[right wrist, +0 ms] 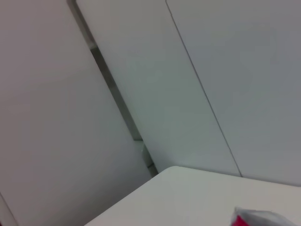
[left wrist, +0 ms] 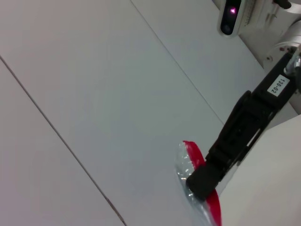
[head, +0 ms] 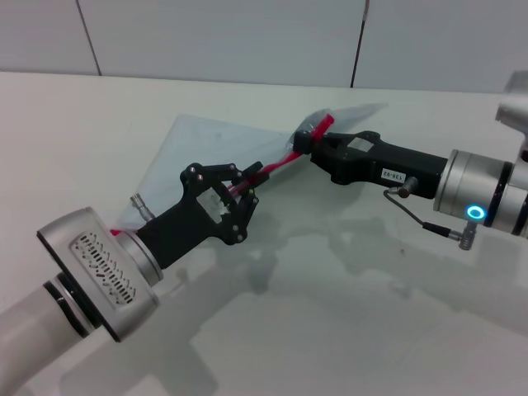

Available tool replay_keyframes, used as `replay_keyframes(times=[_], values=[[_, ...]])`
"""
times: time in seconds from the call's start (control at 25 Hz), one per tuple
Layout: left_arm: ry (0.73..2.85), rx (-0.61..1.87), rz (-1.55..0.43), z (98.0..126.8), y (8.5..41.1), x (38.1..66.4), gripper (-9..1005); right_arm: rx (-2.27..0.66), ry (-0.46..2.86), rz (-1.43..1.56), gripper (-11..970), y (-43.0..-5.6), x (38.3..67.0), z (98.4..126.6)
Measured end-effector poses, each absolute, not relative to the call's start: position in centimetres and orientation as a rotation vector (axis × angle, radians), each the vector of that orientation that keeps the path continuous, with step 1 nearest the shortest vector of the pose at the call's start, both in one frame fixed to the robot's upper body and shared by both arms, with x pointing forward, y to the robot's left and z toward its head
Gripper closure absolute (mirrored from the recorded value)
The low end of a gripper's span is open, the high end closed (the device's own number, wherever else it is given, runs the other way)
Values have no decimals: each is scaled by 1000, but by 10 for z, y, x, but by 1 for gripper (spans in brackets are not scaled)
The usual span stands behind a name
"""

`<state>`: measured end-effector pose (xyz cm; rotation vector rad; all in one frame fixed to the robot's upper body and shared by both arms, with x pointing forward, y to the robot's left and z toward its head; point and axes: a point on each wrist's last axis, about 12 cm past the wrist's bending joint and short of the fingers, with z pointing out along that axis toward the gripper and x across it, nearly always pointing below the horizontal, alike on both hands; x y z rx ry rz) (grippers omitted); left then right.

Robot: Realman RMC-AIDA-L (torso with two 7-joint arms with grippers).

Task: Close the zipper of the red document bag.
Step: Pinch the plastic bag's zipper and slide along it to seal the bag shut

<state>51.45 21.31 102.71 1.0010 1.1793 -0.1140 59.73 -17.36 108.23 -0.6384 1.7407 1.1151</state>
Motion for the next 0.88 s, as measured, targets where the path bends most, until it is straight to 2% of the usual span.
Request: replay_keyframes(times=[0.16, 0.44, 0.72, 0.88], values=[[1184, 994, -117, 1027, 214, 515, 917, -589, 1745, 1089, 858, -184, 598, 1080], [1200, 982, -108, 1026, 217, 514, 923, -356, 1748, 959, 848, -239, 596, 1072], [1206, 983, -103, 1025, 219, 513, 925, -128, 1741, 833, 838, -293, 578, 1060], [1214, 988, -101, 1023, 219, 513, 926, -38, 1726, 794, 832, -311, 568, 1055]])
